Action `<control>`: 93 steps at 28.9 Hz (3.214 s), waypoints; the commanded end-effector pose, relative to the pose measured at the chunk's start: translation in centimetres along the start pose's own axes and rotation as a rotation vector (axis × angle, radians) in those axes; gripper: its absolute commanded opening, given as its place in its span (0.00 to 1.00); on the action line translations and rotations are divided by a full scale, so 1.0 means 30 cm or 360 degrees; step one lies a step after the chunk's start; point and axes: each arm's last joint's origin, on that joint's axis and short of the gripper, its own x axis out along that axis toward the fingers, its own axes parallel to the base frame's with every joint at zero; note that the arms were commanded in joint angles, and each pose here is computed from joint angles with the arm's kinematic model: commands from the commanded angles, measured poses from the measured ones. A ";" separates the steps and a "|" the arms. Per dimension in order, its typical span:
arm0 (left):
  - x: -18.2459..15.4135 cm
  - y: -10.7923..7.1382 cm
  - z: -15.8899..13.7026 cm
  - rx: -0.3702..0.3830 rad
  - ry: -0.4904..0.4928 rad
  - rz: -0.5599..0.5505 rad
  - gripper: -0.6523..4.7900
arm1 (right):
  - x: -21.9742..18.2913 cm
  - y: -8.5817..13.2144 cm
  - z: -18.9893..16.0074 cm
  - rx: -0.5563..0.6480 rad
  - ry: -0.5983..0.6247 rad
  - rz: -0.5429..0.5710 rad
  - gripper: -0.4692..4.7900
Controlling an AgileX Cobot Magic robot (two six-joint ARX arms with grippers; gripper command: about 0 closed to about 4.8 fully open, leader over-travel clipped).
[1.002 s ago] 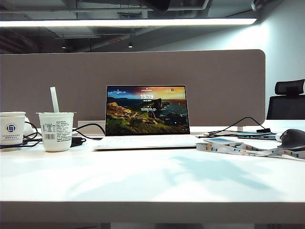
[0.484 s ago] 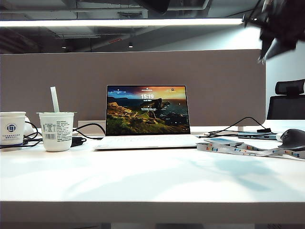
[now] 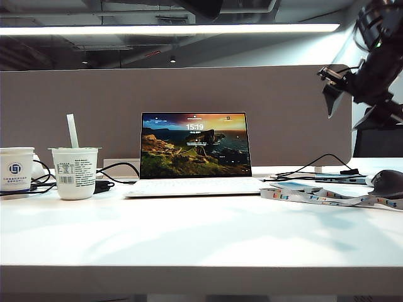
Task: Pick up the black phone, pick up the charger plug, insert the charger plug into the phone's charging port, and finally place the connected phone back on the desk.
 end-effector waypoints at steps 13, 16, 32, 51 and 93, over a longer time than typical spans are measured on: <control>-0.010 -0.005 0.029 0.0035 -0.0079 -0.0008 0.11 | 0.215 -0.032 0.070 0.0523 0.0057 -0.0025 0.61; -0.009 -0.006 0.029 0.0037 -0.0081 -0.0008 0.11 | 0.245 -0.056 0.073 0.0654 0.0056 -0.0049 0.61; -0.009 -0.006 0.029 0.0037 -0.0082 -0.0007 0.11 | 0.345 -0.125 0.026 0.0818 0.0088 -0.0020 0.61; -0.010 -0.004 0.030 0.0038 -0.0082 0.0008 0.11 | 0.248 0.055 0.222 -0.0046 0.0143 0.0202 0.58; -0.009 -0.004 0.031 0.0041 -0.0090 0.0008 0.11 | 0.393 -0.128 0.075 -0.2471 0.0525 0.0593 0.67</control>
